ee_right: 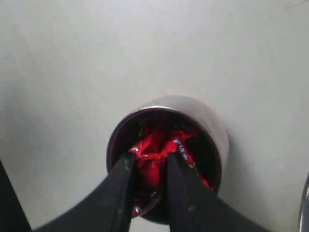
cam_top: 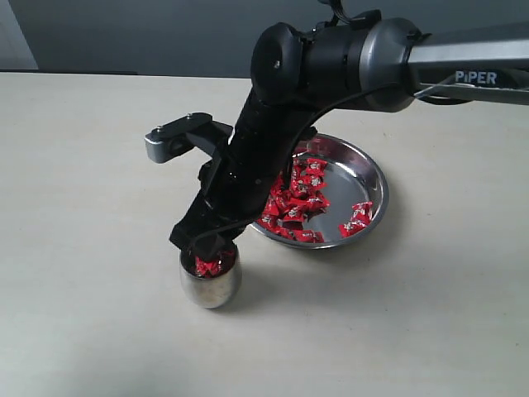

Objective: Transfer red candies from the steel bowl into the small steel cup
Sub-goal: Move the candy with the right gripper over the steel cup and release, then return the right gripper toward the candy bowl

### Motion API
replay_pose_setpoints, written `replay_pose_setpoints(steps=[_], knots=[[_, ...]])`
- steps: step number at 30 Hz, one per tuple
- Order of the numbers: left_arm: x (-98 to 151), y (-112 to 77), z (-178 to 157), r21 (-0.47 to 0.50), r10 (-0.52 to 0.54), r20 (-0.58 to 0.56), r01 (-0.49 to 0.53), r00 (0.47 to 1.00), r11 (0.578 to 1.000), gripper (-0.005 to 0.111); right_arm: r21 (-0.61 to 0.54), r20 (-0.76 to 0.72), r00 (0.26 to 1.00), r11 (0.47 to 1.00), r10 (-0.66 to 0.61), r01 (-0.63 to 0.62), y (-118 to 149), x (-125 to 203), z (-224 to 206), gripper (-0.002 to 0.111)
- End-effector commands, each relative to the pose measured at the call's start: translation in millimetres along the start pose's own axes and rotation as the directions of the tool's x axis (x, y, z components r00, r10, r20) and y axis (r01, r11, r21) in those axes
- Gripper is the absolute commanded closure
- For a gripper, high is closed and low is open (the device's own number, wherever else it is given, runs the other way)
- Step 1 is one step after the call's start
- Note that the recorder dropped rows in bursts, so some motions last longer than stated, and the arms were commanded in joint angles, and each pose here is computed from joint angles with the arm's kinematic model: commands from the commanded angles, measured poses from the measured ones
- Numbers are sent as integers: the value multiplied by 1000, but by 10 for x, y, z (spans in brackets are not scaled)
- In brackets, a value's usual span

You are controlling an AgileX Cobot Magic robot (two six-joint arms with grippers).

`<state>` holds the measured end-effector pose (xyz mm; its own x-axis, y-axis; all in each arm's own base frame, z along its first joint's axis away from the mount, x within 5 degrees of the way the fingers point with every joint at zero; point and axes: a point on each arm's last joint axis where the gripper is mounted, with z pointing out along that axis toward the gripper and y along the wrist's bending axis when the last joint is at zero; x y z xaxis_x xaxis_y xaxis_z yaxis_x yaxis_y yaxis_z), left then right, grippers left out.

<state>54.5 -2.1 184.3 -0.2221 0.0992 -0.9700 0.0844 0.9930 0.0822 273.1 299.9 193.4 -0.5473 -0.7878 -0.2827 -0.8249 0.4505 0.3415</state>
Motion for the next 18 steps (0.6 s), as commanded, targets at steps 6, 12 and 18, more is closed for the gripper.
replay_pose_setpoints(steps=[6, 12, 18], knots=[[-12, -4, -4, 7, -5, 13, 5, 1000, 1000, 106, 12, 6, 1000, 1000, -12, 12, -10, -1, 0, 75], [-12, -4, -4, 7, -5, 13, 5, 1000, 1000, 106, 29, 34, 999, 1000, -12, 11, -25, -27, -1, 76], [-12, -4, -4, 7, -5, 13, 5, 1000, 1000, 106, 61, 105, 994, 998, -28, 21, 5, -81, -127, 76]])
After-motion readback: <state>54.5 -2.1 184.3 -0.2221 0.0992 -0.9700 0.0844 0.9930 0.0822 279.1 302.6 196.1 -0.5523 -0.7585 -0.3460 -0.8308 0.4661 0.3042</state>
